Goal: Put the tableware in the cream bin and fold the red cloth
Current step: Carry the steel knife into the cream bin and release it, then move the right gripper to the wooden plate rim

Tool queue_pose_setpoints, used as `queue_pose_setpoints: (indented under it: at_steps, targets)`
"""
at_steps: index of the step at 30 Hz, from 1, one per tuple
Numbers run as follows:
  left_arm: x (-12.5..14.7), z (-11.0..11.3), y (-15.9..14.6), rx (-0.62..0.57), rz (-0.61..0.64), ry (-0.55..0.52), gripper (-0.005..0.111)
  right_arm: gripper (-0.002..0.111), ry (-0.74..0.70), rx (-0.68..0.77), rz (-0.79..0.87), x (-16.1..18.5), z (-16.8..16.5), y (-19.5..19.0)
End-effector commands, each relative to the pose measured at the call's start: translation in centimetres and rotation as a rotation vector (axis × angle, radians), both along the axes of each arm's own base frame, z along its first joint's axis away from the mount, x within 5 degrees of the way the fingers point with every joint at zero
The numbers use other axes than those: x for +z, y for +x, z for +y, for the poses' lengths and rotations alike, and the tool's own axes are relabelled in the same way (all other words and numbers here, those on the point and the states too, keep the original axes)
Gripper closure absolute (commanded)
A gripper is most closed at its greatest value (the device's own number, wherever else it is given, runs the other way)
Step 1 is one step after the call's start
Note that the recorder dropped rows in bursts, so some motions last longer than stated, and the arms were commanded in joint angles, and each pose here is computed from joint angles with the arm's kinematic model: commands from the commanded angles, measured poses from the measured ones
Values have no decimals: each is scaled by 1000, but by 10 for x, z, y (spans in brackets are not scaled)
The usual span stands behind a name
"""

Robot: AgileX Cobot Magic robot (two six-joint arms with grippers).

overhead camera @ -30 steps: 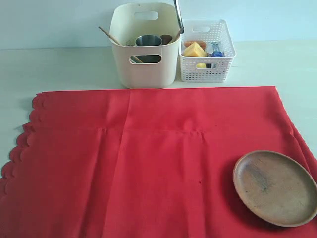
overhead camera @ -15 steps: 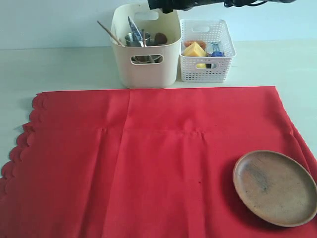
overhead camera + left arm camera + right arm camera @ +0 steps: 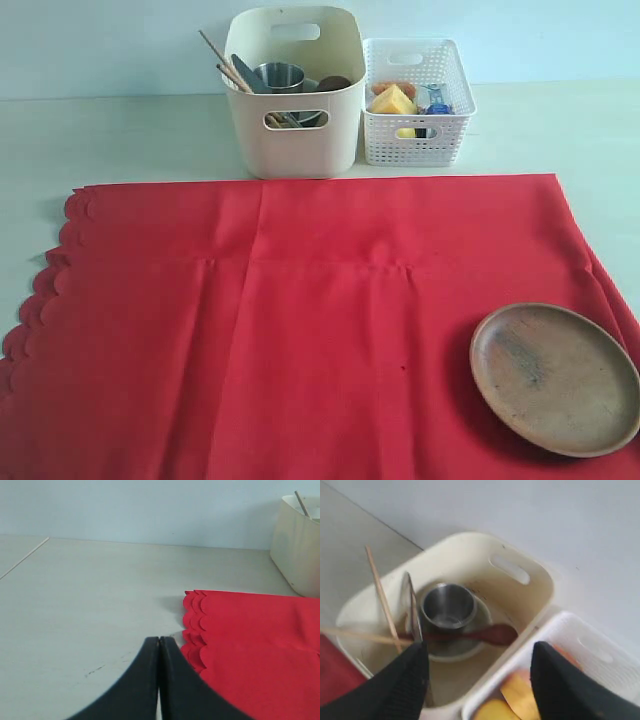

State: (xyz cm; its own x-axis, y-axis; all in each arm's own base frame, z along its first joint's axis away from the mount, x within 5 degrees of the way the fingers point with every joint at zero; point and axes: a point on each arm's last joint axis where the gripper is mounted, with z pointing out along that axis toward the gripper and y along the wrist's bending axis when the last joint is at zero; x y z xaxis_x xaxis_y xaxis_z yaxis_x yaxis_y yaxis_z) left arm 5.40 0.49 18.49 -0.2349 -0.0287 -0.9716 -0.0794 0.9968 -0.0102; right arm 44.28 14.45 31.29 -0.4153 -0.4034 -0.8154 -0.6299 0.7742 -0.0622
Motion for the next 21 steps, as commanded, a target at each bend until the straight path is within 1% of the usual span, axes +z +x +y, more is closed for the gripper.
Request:
queue_pose_setpoints:
  at_steps: [1,5,9,12,16,21]
  targets:
    - [-1,0,0,-5,-7,-4,106,65,-131,-94,93,24,-38,-19]
    - [-1,0,0,-5,-7,-4,106,78,-118,-124,155,50,-59,-42]
    - [-1,0,0,-5,-7,-4,106,91,-104,-134,169,69,-66,-73]
    - [-1,0,0,-5,-7,-4,106,100,-93,-133,170,74,-69,-96]
    - [-1,0,0,-5,-7,-4,106,108,-98,-126,215,70,-73,-127]
    - [-1,0,0,-5,-7,-4,106,108,-125,-105,343,47,-77,-164]
